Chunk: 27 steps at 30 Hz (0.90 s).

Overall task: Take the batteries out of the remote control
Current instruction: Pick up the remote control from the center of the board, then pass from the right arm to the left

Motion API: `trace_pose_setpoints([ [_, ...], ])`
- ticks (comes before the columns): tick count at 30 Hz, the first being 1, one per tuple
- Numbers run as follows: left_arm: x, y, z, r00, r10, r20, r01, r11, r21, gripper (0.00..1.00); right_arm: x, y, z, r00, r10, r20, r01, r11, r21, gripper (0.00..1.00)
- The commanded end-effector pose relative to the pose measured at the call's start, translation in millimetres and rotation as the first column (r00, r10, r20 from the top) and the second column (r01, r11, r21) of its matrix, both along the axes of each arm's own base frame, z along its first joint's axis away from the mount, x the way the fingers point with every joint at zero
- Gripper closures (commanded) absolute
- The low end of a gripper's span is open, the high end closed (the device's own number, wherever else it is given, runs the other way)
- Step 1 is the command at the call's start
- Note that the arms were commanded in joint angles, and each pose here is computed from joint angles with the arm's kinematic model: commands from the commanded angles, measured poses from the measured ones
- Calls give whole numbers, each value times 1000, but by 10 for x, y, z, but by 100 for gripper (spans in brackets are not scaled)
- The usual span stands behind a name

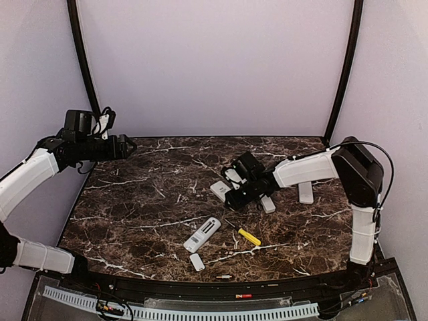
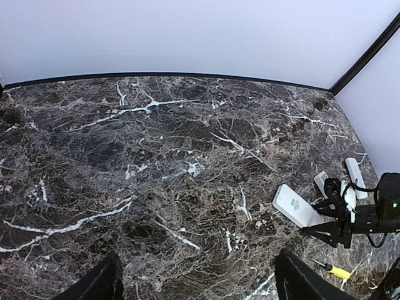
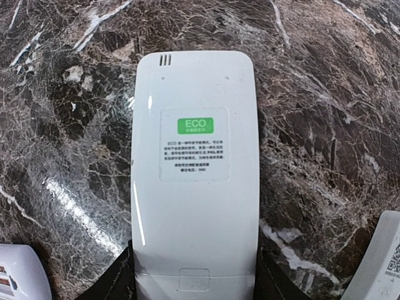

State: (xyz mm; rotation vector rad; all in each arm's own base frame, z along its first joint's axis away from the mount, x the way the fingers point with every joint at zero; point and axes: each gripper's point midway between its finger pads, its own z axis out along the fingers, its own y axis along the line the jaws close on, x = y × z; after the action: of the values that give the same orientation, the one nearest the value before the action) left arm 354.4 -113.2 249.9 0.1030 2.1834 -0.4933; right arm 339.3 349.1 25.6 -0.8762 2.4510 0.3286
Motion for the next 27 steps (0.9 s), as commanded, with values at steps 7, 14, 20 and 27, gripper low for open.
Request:
trace_pose_setpoints([
  [7,142,-328,294,994,-102,35,106,984,-143,19,13,80,628,995,21,95,-32,993,113,75],
  [14,97,-1023,185,967,-255,1,249,944,-216,21,-209,311,1211,980,111,166,-146,966,215,75],
  [20,-28,-1509,4,890,-452,-56,397,831,-389,20,-513,594,1635,943,213,255,-280,923,265,74],
  [27,-128,-1672,-83,834,-546,-82,442,749,-493,20,-676,817,1871,914,262,309,-347,900,263,74],
])
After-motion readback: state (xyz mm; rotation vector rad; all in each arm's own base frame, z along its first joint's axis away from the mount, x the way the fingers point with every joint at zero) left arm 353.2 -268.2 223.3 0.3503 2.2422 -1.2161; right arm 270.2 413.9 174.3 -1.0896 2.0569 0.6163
